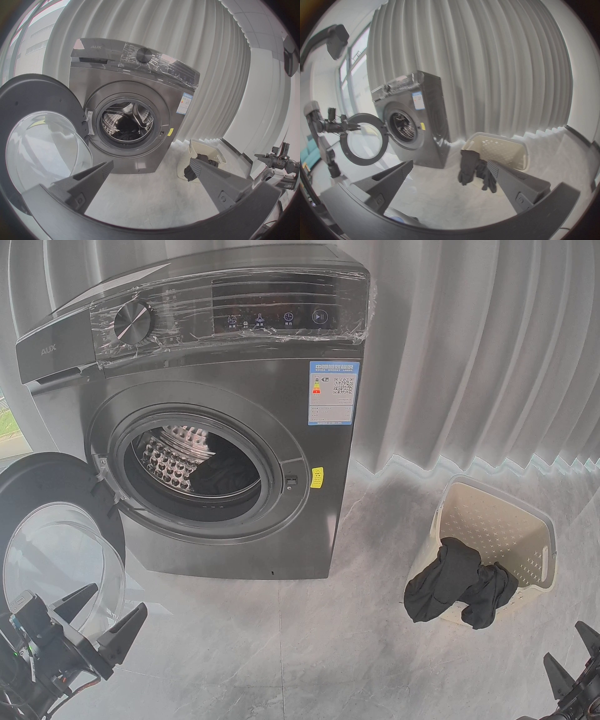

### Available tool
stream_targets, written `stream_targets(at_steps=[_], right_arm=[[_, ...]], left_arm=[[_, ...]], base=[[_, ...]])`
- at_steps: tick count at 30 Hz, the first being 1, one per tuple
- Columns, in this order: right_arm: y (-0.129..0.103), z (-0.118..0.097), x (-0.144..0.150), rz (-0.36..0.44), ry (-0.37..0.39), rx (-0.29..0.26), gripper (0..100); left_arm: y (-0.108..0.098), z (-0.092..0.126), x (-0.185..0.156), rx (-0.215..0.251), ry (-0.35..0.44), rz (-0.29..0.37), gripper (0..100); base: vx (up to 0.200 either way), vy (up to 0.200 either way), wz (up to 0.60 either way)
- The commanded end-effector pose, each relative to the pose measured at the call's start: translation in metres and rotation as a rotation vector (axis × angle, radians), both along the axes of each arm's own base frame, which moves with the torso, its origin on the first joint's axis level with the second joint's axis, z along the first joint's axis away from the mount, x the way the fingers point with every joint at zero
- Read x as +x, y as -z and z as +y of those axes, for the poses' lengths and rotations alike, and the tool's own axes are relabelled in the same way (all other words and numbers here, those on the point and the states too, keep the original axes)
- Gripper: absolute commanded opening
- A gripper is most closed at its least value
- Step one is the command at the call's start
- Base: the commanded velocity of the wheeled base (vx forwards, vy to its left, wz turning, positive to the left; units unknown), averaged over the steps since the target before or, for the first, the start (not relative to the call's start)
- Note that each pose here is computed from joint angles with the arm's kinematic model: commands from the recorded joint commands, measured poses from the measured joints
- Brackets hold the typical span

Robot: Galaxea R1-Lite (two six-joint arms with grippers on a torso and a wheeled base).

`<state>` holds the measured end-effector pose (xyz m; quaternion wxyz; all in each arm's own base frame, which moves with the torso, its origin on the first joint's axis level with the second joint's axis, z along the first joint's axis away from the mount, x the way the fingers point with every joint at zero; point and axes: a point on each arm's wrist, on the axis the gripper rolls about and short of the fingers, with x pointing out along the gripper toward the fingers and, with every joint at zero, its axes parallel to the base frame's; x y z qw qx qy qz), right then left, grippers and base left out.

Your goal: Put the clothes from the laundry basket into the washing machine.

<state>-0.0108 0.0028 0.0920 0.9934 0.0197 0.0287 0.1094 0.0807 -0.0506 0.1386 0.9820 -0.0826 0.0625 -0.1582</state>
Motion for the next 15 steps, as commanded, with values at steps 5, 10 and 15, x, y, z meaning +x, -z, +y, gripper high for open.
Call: stream_targets(at_steps=[5, 10, 15], right_arm=[[0.0091, 0.0027, -0.0122, -0.089, -0.054, 0.100, 100], [0.0092, 0.0027, -0.0122, -0.089, -0.053, 0.094, 100], [0.0092, 0.0027, -0.0122, -0.089, -0.054, 0.094, 100]], left_arm=[[0.0052, 0.0168, -0.0220, -0.016, 0.024, -0.007, 100], [0.0056, 0.0181, -0.0223, -0.010, 0.018, -0.007, 100], [0.0052, 0.0183, -0.0223, -0.013, 0.018, -0.011, 100]], base=[[0.000, 0.000, 0.00], [0.000, 0.000, -0.48], [0.000, 0.000, -0.60]])
